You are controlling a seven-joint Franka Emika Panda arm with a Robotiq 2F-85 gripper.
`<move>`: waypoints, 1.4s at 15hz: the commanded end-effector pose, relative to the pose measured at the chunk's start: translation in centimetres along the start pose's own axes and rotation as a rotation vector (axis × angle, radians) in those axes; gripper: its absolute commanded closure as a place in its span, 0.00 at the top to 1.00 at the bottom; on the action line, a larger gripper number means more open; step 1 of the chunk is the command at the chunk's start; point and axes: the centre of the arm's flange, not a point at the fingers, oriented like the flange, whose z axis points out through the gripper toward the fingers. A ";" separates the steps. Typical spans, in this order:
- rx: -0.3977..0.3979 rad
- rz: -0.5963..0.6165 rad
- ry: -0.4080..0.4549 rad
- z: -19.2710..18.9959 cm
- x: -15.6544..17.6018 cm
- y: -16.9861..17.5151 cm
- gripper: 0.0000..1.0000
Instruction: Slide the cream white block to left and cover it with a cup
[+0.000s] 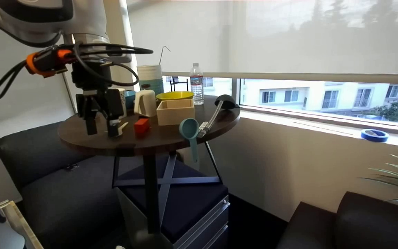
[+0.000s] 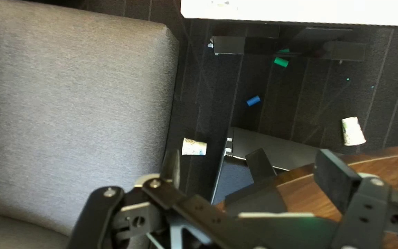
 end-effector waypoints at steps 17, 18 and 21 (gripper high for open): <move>0.198 0.091 0.419 -8.0 4.9 -28.2 1.00; 0.177 0.124 0.420 -7.5 5.2 -28.9 1.00; 0.131 0.207 0.391 -6.9 6.0 -30.3 1.00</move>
